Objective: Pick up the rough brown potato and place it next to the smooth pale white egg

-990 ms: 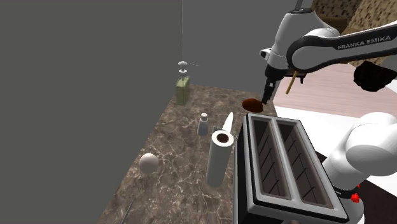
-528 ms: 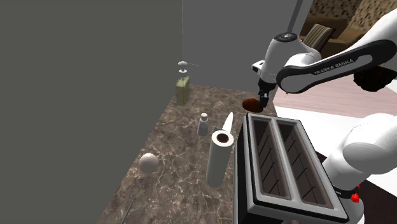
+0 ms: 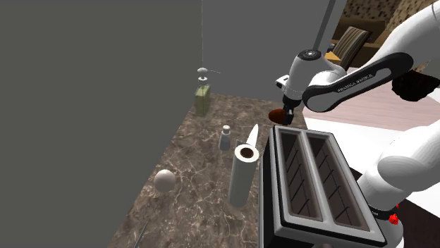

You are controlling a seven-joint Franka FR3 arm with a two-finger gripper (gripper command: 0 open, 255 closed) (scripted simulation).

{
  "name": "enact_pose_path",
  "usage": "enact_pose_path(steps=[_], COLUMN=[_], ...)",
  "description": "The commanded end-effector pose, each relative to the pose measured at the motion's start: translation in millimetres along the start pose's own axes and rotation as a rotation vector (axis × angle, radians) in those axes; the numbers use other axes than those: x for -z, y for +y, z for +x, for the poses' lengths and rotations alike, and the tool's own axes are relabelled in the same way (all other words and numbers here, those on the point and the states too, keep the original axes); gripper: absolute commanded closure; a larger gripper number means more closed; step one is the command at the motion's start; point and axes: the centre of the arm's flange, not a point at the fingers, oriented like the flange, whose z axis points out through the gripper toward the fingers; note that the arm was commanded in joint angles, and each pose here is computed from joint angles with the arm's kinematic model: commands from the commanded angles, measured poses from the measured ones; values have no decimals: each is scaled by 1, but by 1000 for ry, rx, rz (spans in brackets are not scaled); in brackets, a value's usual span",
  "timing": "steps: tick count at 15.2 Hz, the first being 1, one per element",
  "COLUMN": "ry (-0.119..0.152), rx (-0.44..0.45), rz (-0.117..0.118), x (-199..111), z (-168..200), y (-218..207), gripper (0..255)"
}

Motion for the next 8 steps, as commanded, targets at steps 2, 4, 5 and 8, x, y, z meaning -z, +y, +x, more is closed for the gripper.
enact_pose_path(steps=[2, 4, 5, 8], ry=[1, 1, 1, 1], rx=[0, 0, 0, 0], rz=[0, 0, 0, 0], x=[-4, -4, -4, -4], z=[0, 0, 0, 0], y=[0, 0, 0, 0], gripper=[0, 0, 0, 255])
